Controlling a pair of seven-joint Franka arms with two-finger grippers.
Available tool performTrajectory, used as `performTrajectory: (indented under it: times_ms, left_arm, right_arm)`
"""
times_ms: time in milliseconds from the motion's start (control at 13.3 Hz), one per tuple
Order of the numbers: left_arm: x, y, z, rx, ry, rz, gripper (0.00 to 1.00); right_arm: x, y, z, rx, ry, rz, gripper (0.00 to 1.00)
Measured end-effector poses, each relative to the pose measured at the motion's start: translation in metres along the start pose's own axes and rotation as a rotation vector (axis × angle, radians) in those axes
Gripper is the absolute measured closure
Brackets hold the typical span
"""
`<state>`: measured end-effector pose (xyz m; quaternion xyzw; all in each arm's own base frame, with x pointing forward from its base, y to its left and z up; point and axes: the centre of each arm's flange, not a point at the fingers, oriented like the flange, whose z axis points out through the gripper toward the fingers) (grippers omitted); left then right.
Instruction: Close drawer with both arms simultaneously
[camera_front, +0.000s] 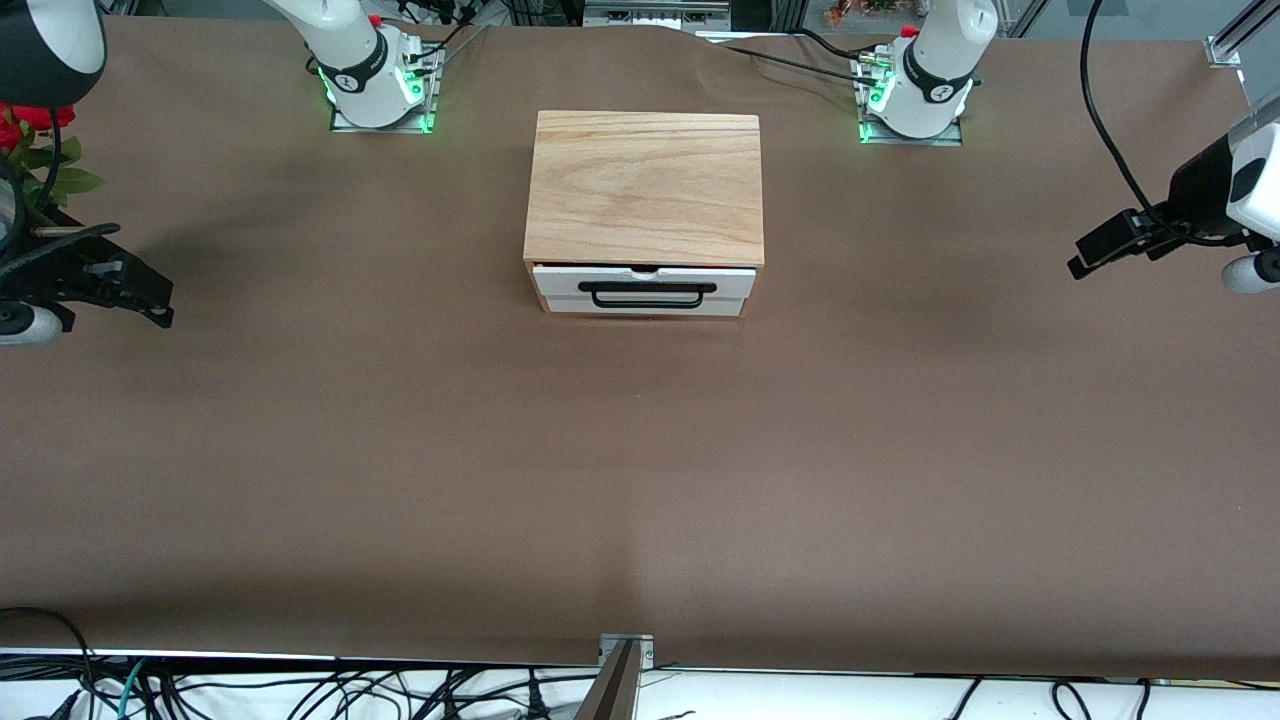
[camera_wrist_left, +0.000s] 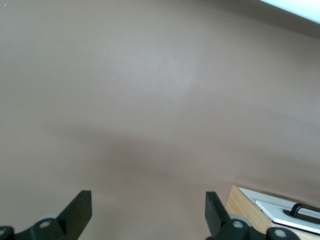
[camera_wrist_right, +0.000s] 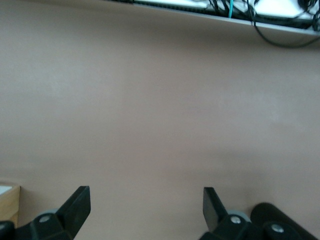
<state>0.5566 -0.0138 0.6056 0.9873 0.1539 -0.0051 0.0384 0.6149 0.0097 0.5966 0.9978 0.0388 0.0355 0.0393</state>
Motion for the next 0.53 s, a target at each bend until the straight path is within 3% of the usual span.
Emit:
performTrajectory:
  times_ms: [526]
  left_arm:
    - [-0.0001, 0.0007, 0.0, 0.0, 0.0, -0.002, 0.0]
  right_arm:
    - [-0.0128, -0.0005, 0.0115, 0.013, -0.041, -0.002, 0.0]
